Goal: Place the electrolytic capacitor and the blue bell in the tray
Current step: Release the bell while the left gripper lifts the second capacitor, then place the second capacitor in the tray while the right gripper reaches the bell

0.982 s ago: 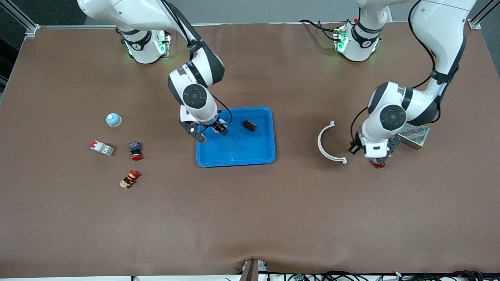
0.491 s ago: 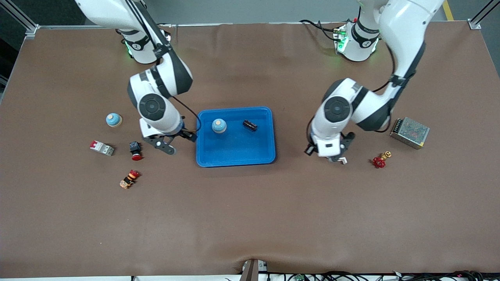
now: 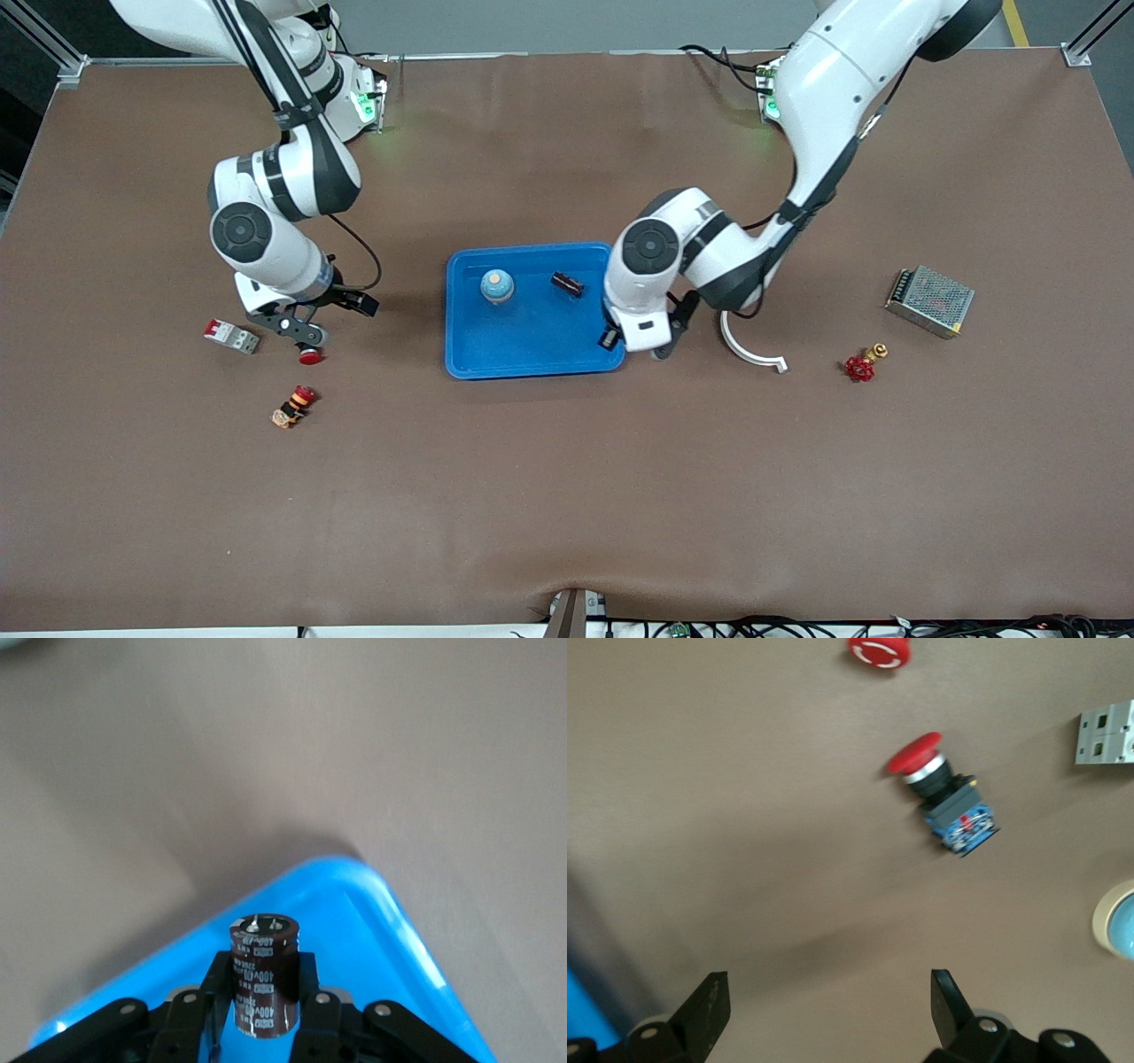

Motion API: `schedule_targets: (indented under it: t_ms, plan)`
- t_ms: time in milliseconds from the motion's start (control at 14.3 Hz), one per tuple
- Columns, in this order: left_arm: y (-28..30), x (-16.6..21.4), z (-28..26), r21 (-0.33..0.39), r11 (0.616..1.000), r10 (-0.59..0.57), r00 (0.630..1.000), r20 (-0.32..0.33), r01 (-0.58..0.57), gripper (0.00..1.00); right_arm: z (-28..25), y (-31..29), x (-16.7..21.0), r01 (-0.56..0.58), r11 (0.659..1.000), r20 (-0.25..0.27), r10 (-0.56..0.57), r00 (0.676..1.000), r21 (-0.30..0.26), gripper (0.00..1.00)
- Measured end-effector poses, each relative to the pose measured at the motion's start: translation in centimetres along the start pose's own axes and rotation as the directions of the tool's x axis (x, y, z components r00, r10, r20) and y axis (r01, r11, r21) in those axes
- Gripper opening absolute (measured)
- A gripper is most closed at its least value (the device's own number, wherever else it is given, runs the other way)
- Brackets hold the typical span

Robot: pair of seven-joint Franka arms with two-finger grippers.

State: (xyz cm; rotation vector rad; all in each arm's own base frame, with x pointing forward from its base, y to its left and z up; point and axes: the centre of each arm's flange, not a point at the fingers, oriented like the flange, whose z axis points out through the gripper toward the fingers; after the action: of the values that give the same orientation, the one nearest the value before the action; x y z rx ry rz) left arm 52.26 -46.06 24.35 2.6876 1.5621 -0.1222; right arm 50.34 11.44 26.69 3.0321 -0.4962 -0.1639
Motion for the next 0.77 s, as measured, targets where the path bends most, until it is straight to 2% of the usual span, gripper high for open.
schedule_targets:
  t_ms: [351, 491, 771]
  plan:
    - [-0.3, -3.6, 2.8, -0.002, 0.999, -0.051, 0.998, 0.030, 0.051, 0.34, 3.2, 5.0, -1.9, 0.060, 0.998, -0.028, -0.060, 0.998, 0.019, 1.00]
    - [-0.3, -4.1, 4.2, -0.009, 0.999, -0.051, 0.998, 0.040, 0.051, 0.34, 3.8, 6.4, -3.0, 0.081, 0.997, -0.039, -0.080, 0.996, 0.018, 1.00]
    - [0.1, -3.7, 5.6, -0.026, 0.998, -0.052, 0.999, 0.016, 0.053, 0.34, 4.6, 10.7, -3.9, 0.118, 0.992, -0.060, -0.116, 0.991, 0.032, 1.00]
